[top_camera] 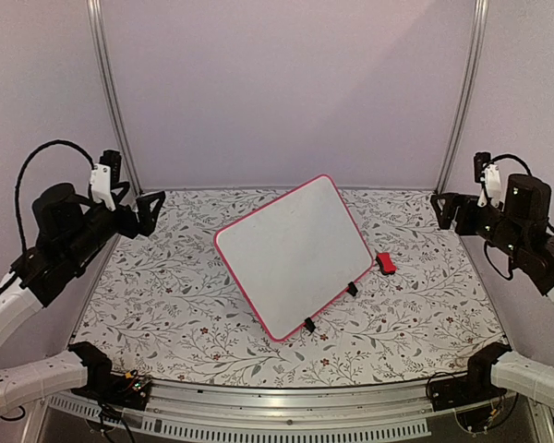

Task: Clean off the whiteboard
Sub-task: Reset both arms

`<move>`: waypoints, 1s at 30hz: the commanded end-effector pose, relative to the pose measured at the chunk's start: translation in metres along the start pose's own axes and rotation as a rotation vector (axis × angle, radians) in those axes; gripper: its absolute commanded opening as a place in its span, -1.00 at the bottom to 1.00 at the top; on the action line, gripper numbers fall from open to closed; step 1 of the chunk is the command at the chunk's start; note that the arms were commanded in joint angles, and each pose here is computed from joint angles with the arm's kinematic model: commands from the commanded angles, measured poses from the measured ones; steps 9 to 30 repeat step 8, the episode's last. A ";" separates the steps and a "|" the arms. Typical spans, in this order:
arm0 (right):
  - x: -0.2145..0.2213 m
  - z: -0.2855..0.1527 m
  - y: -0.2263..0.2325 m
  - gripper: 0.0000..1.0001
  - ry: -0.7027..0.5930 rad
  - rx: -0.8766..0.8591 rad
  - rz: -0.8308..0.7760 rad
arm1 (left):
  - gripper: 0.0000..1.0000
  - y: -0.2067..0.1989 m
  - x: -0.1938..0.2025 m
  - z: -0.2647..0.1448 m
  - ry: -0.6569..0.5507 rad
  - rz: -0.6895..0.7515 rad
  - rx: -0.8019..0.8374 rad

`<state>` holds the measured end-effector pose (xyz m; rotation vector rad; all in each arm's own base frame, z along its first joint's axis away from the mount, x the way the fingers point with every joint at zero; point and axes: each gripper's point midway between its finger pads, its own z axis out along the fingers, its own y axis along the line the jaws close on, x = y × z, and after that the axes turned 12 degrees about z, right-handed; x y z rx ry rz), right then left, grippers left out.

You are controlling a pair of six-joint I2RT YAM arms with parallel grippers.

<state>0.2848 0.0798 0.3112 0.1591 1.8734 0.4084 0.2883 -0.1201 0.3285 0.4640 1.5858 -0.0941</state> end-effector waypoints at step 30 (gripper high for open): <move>-0.033 -0.025 -0.003 0.98 -0.135 0.017 0.057 | 0.99 0.015 -0.011 -0.008 -0.045 -0.031 -0.068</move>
